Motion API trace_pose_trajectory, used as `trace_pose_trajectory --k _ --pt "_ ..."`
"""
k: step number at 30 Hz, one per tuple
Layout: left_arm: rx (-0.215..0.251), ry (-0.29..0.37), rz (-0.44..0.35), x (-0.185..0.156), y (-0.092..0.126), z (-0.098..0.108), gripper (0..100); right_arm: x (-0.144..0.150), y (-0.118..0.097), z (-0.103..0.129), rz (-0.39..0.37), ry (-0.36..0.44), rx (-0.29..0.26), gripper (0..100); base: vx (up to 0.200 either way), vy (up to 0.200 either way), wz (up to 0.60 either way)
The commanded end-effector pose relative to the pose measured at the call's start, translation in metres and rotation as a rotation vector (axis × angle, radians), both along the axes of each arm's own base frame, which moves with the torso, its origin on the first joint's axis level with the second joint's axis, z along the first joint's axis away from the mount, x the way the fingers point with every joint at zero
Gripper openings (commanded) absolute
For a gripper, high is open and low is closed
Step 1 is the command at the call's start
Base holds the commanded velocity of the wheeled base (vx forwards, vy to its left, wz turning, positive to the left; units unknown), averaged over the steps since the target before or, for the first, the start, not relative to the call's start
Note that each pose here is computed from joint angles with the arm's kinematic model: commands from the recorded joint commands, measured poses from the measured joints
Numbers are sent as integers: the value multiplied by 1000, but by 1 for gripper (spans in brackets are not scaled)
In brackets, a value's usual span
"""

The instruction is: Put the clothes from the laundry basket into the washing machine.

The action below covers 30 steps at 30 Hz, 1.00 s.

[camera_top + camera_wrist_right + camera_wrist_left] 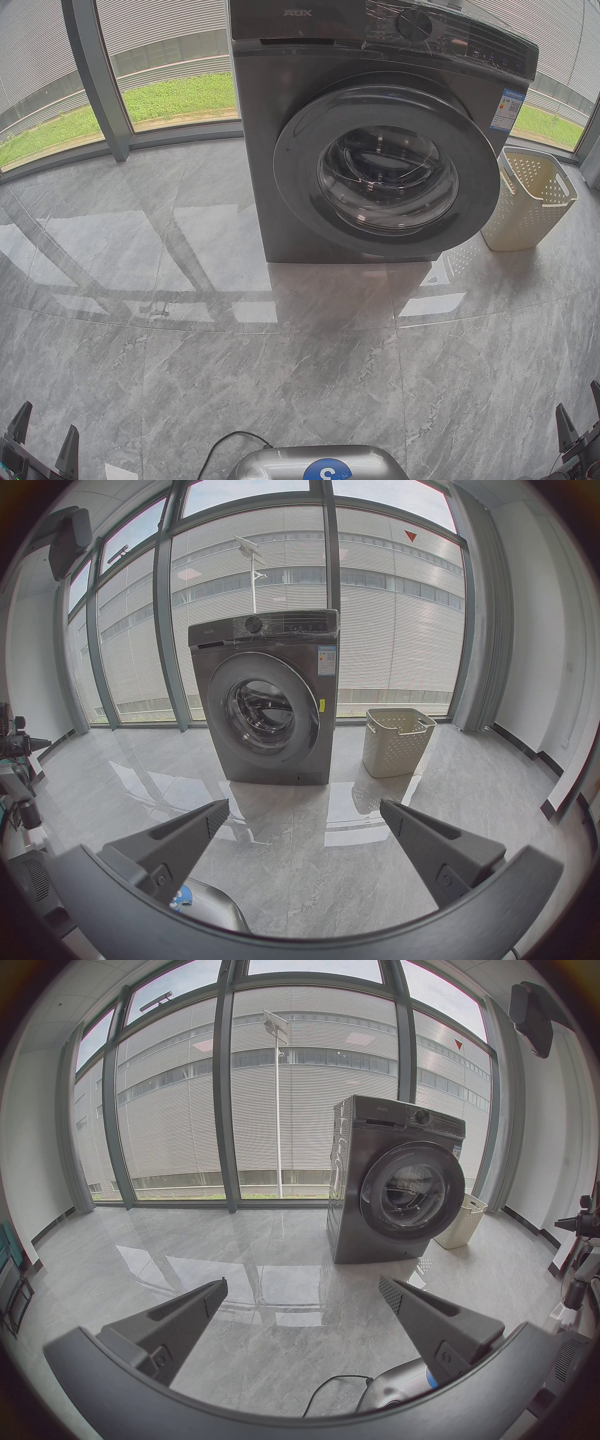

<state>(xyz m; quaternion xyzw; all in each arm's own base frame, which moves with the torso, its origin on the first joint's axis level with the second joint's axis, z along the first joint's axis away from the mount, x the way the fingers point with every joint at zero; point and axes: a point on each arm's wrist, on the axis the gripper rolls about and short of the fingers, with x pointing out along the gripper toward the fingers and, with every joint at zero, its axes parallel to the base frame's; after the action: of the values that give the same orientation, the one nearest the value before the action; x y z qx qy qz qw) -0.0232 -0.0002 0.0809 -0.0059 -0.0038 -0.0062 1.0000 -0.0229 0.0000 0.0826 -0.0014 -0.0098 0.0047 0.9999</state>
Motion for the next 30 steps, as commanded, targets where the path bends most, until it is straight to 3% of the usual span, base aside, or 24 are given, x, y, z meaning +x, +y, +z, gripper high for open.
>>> trace_pose_trajectory --k 1,21,27,30 --pt "-2 3 -1 0 0 -5 100 0 0 -5 1 1 0 100 0 -200 0" --pt "13 4 -4 0 0 -5 100 0 0 -6 0 6 -2 100 0 -200 0" --pt "-2 5 0 0 0 -5 100 0 0 -5 12 -1 -24 100 0 0 0" --pt "3 3 -5 0 0 -5 100 0 1 -5 30 -4 -35 100 200 0 0"
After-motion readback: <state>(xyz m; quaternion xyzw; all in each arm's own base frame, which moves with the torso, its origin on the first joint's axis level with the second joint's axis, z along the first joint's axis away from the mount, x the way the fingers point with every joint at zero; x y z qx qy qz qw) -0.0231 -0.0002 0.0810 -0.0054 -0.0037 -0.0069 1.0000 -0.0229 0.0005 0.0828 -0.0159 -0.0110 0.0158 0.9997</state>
